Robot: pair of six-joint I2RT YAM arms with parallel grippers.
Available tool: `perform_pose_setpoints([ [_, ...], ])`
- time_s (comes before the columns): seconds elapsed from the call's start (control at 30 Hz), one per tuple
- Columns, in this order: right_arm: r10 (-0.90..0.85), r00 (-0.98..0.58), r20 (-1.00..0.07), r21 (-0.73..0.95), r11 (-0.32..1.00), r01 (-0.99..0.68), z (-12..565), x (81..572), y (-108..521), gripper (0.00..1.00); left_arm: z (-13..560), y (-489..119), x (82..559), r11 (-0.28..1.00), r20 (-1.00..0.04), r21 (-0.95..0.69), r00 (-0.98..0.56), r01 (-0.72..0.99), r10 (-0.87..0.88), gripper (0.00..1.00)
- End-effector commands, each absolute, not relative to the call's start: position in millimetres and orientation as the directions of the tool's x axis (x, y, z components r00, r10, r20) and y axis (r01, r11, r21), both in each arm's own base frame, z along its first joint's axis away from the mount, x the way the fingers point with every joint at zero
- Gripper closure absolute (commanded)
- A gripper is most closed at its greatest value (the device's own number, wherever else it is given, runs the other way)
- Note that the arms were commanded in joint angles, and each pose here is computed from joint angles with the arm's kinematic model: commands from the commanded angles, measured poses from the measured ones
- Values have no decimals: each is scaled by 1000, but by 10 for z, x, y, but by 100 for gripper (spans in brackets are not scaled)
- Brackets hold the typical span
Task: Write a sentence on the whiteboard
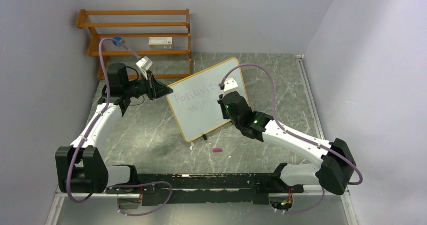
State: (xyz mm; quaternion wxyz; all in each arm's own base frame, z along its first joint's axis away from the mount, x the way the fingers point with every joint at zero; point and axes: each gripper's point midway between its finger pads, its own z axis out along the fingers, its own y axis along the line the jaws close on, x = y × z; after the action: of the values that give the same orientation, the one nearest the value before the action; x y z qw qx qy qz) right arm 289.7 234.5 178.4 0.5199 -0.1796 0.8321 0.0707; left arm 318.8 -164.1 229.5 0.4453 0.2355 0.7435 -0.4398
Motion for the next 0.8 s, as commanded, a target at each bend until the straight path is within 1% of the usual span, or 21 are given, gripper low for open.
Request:
perform_pose_setpoints([
  [0.0, -229, -403, -886, -80, 932, -353, 1753, 2955, 2324, 100, 2164, -1632, 3240, 532, -885, -390, -466, 752, 11, 95],
  [0.23, -234, -403, -885, -89, 934, -346, 1741, 3000, 2350, 100, 2169, -1632, 3235, 530, -886, -388, -464, 754, 12, 95],
  [0.77, -182, -337, -924, -51, 931, -362, 1977, 3039, 2422, 100, 2171, -1632, 3239, 532, -886, -387, -464, 753, 12, 95],
])
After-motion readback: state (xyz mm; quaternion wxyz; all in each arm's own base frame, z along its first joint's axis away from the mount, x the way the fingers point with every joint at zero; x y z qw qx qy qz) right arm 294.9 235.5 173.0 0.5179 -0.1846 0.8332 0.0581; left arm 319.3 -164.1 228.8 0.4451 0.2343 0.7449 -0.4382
